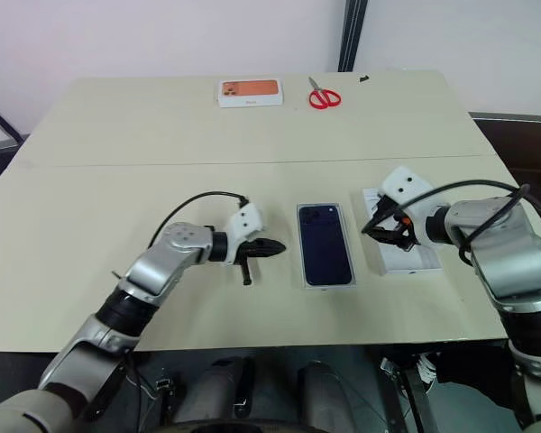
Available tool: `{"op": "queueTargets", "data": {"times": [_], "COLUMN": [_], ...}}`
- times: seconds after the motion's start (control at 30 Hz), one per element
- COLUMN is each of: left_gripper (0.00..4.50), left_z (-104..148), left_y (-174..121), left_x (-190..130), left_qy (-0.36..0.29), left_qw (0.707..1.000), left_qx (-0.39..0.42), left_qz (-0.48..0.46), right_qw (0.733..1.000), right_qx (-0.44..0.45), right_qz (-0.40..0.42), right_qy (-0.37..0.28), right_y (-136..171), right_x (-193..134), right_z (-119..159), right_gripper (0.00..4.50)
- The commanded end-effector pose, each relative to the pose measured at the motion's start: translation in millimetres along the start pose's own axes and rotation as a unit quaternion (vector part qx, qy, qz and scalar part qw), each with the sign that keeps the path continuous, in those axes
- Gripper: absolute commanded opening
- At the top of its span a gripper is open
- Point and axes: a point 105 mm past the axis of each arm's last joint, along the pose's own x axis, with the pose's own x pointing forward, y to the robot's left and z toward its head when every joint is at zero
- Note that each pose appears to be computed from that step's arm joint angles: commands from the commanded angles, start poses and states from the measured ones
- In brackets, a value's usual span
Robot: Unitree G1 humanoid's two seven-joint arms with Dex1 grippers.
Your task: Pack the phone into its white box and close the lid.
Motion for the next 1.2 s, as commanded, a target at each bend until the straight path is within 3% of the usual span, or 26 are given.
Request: {"op": "queueTargets", "data": {"times": [0.03,0.13,0.4,0.5,0.67,0.9,1.0,1.07,1.2], "left_gripper": [0.00,0.00,0.00,0.00,0.00,0.00,0.00,0.00,0.00], "left_z": [25,21,25,24,23,19,17,16,16], "left_y": [-6,-22,-37,-35,-33,-4,15,26,39], "left_x": [-22,-36,-52,-53,-55,-76,-94,-103,-110], "left_qy": [-0.072,-0.076,-0.086,-0.086,-0.087,-0.093,-0.098,-0.099,-0.095], "left_qw": [0.995,0.993,0.990,0.991,0.992,0.994,0.991,0.988,0.984], "left_qx": [0.062,0.075,0.069,0.067,0.066,0.045,0.031,0.026,0.030], "left_qz": [-0.006,-0.047,-0.088,-0.081,-0.068,0.029,0.087,0.118,0.147], "right_qw": [0.996,0.988,0.981,0.978,0.979,0.975,0.956,0.926,0.852], "right_qx": [0.085,0.145,0.178,0.191,0.196,0.213,0.226,0.235,0.294], "right_qz": [-0.013,-0.027,-0.047,-0.045,-0.038,-0.023,0.115,0.229,0.375], "right_qy": [0.012,0.036,0.065,0.064,0.050,-0.052,-0.148,-0.184,-0.217], "right_y": [0,1,5,8,12,-7,21,52,107], "right_x": [-6,0,18,23,24,0,-12,-16,-19], "right_z": [2,-3,-19,-21,-15,40,84,102,121], "right_gripper": [3.32,3.32,3.32,2.48,0.05,0.05,0.05,0.05,0.05]}}
